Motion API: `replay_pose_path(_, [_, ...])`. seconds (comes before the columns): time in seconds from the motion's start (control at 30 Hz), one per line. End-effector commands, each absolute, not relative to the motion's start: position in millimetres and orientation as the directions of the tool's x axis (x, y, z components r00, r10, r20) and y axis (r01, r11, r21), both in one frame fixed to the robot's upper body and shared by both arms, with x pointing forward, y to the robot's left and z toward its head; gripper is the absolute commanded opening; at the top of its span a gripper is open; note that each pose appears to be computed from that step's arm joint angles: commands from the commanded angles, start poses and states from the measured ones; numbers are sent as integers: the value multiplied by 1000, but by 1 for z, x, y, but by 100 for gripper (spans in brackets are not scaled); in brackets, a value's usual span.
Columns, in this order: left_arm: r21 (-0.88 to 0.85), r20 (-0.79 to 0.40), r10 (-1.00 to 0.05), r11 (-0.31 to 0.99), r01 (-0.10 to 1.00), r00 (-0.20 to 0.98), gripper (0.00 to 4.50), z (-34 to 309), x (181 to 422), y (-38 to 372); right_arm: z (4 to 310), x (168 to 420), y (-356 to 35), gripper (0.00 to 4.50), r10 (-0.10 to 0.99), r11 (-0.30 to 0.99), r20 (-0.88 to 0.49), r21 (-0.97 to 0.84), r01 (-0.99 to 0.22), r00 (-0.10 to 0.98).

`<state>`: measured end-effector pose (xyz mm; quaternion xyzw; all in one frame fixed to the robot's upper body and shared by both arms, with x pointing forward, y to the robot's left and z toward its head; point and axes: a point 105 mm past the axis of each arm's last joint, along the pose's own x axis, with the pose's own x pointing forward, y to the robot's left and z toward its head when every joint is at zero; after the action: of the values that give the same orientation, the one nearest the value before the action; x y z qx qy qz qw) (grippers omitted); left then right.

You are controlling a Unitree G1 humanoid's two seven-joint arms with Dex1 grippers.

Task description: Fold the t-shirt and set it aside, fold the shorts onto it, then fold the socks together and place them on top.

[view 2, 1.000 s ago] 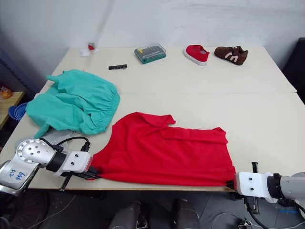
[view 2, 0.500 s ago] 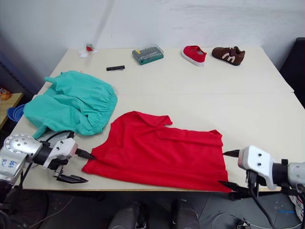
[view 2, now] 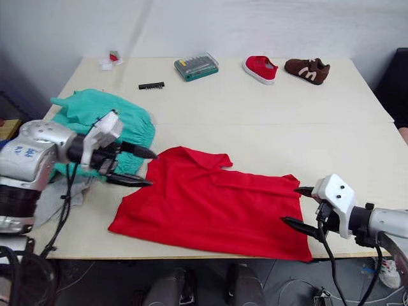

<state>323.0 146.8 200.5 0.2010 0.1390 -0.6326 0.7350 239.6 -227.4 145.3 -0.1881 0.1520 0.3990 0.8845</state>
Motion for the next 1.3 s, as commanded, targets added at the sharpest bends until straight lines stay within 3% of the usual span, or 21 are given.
replay_pose_path(0.03, [258, -483, -847, 103, 961, 221, 449, 191, 338, 134, 152, 242, -222, 450, 655, 635, -367, -205, -745, 660])
replay_pose_path(0.2, [354, -500, -832, 57, 934, 240, 449, 171, 355, 118, 154, 251, -218, 450, 641, 668, -329, -207, -715, 694])
replay_pose_path(0.4, [421, -462, -847, 52, 906, 263, 449, 175, 381, 97, 166, 262, -221, 450, 597, 737, -250, -206, -644, 763])
replay_pose_path(1.07, [427, -464, -862, -16, 904, 204, 449, 169, 397, 66, 158, 252, -222, 450, 569, 768, -245, -181, -614, 785])
replay_pose_path(1.3, [438, -428, -883, -18, 899, 191, 449, 175, 399, 31, 153, 252, -228, 450, 540, 786, -254, -189, -589, 802])
